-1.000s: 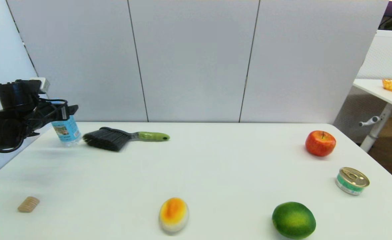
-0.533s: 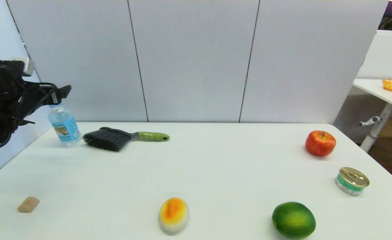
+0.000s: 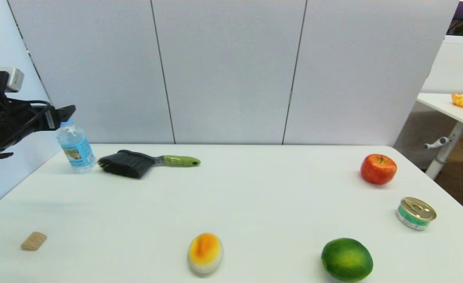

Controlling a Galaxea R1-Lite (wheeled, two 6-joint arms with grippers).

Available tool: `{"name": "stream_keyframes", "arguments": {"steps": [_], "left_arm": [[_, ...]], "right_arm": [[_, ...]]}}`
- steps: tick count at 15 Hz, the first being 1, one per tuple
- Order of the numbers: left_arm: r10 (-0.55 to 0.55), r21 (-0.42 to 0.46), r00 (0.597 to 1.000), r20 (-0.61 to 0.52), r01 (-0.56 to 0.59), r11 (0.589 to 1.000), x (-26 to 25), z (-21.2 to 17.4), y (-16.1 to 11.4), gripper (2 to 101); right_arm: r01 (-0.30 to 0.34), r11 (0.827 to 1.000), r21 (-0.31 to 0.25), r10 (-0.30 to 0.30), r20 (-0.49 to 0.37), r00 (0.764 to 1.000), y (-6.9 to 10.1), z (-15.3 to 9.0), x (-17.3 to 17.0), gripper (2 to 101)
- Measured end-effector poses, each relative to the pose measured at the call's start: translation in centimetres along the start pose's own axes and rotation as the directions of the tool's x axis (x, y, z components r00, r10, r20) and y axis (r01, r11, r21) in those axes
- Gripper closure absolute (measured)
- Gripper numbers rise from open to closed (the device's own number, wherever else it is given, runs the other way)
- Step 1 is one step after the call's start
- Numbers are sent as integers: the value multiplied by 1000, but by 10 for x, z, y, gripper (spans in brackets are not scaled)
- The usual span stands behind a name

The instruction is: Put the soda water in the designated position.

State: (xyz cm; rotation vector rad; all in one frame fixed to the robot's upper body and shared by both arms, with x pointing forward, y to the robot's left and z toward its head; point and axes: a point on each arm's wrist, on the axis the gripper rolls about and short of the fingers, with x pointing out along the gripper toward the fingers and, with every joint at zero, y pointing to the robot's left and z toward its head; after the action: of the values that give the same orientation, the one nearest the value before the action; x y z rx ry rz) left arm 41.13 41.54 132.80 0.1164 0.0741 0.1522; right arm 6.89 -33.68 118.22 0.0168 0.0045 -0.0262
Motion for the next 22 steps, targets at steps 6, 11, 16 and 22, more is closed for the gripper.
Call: {"name": "stream_keyframes", "arguments": {"steps": [6,11,16,22], "left_arm": [[-111,-5,994,-1,111,994,-89,15,-35,58],[-142,-1,990,3,142,990,-177,6,-47,54],[-156,14,987,-48,157,988,-249,-46,-49,54],[-177,38,977,-120,183,982,-293,-100,-49,54]], "right_arm": [[0,1000,0,0,0,1000,0,0,0,43],[0,1000,0,0,0,1000,0,0,0,43],[0,1000,0,0,0,1000,0,0,0,43],[0,1000,0,0,0,1000,0,0,0,43]]}}
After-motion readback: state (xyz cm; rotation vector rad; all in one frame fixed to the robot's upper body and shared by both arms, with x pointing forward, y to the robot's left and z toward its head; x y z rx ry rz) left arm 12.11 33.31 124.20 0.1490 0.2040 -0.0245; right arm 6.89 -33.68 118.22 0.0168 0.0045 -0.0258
